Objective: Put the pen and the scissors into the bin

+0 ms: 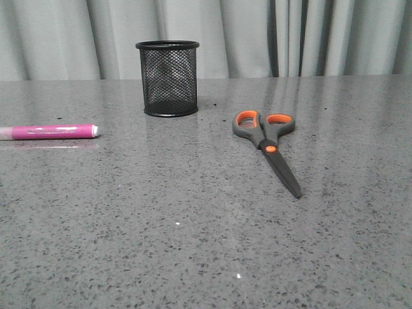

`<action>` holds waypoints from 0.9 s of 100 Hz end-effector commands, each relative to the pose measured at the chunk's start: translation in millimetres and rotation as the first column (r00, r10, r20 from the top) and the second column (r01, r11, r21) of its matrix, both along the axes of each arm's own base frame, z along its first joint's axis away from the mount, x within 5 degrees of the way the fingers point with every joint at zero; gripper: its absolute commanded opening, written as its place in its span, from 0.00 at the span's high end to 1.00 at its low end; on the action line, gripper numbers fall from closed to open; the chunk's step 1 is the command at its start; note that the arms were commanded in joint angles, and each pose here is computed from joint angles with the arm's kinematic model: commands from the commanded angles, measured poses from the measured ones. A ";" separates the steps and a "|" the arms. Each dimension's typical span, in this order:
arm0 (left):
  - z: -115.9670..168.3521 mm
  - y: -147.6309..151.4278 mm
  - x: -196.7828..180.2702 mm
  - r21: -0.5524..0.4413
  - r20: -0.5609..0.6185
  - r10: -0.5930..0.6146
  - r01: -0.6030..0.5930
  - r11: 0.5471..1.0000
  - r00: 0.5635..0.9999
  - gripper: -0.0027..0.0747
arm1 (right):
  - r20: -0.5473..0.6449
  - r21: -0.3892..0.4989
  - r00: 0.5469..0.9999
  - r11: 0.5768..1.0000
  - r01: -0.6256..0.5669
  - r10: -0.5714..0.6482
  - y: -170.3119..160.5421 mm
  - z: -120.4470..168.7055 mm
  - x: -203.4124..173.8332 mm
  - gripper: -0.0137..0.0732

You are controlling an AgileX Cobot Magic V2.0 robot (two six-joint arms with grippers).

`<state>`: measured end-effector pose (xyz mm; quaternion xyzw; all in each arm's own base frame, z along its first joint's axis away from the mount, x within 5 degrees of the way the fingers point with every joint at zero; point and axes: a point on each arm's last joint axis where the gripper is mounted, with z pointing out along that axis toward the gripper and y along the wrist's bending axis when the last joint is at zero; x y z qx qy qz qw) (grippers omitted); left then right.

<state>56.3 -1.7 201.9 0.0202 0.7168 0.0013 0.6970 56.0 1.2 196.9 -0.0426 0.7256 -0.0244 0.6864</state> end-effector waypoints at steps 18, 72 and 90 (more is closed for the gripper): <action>-5.9 0.4 -0.6 -0.017 0.064 0.005 -0.004 1.000 0.998 0.99 | 0.090 -0.009 0.996 1.000 -0.001 0.002 0.1 4.4 -1.0 0.93; -5.9 0.4 -0.6 -0.017 0.064 0.005 -0.004 1.000 0.998 0.99 | 0.090 -0.009 0.996 1.000 -0.001 0.002 0.1 4.4 -1.0 0.93; -5.7 0.4 -0.6 -0.030 0.065 0.005 -0.003 1.000 0.998 0.99 | 0.096 -0.008 0.995 1.000 -0.002 0.002 0.1 5.0 -1.0 0.93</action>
